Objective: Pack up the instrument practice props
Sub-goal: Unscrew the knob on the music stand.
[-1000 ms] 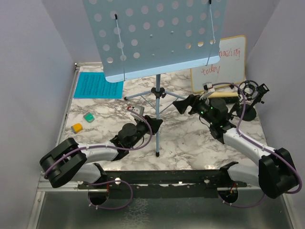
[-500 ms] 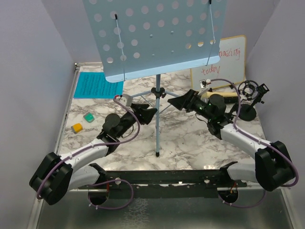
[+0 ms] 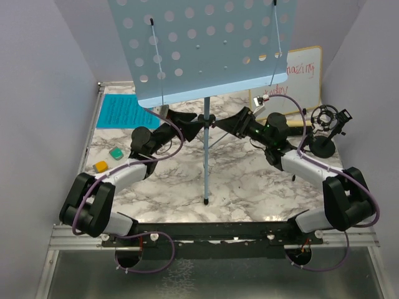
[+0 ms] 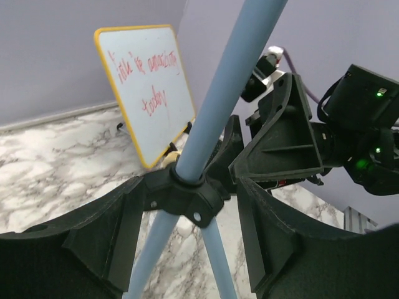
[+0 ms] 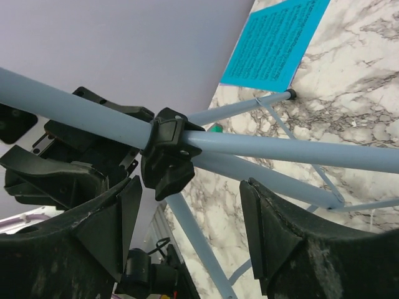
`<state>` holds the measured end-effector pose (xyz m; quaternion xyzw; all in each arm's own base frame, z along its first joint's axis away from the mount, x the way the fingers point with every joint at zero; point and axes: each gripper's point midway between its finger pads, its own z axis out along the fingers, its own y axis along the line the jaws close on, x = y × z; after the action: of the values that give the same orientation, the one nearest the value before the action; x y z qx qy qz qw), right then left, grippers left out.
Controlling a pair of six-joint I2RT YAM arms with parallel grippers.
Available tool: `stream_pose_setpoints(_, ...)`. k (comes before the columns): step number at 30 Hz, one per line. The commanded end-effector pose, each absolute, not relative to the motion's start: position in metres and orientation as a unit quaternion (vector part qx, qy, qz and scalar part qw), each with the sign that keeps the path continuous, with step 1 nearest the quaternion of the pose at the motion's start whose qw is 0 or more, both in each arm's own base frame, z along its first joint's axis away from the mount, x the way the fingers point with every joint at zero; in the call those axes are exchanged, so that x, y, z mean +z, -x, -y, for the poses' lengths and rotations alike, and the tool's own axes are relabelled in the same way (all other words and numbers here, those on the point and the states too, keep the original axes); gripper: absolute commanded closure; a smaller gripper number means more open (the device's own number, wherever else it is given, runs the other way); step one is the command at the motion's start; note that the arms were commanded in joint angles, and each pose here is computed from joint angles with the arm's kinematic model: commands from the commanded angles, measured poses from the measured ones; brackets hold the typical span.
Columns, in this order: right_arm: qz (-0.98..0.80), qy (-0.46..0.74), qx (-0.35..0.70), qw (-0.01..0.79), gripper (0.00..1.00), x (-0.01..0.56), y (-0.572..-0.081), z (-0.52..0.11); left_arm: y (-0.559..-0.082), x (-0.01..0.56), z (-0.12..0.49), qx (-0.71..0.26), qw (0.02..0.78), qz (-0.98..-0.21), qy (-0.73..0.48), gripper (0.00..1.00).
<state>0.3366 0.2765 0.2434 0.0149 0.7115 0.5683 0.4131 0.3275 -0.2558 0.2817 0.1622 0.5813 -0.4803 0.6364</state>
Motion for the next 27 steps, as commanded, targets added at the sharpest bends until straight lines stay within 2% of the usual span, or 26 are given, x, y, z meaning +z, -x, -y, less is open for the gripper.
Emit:
stream_pose_setpoints(1,-0.701,-0.003,0.591,0.399,0.32,0.258,-0.341,-0.285,-0.327,0.319,0.263,-0.515,0.654,-0.509,-0.220,0.34)
stream_pose_setpoints(12,-0.709,0.004,0.596,0.377,0.52,0.250,-0.339,-0.291,-0.337,0.336,0.275,-0.577,0.631,-0.453,-0.254,0.36)
stream_pose_setpoints(21,-0.695,0.017,0.624,0.357,0.54,0.249,-0.334,-0.298,-0.337,0.335,0.285,-0.625,0.597,-0.427,-0.265,0.46)
stream_pose_setpoints(27,-0.695,0.016,0.623,0.359,0.54,0.247,-0.334,-0.298,-0.349,0.311,0.289,-0.622,0.584,-0.454,-0.259,0.54)
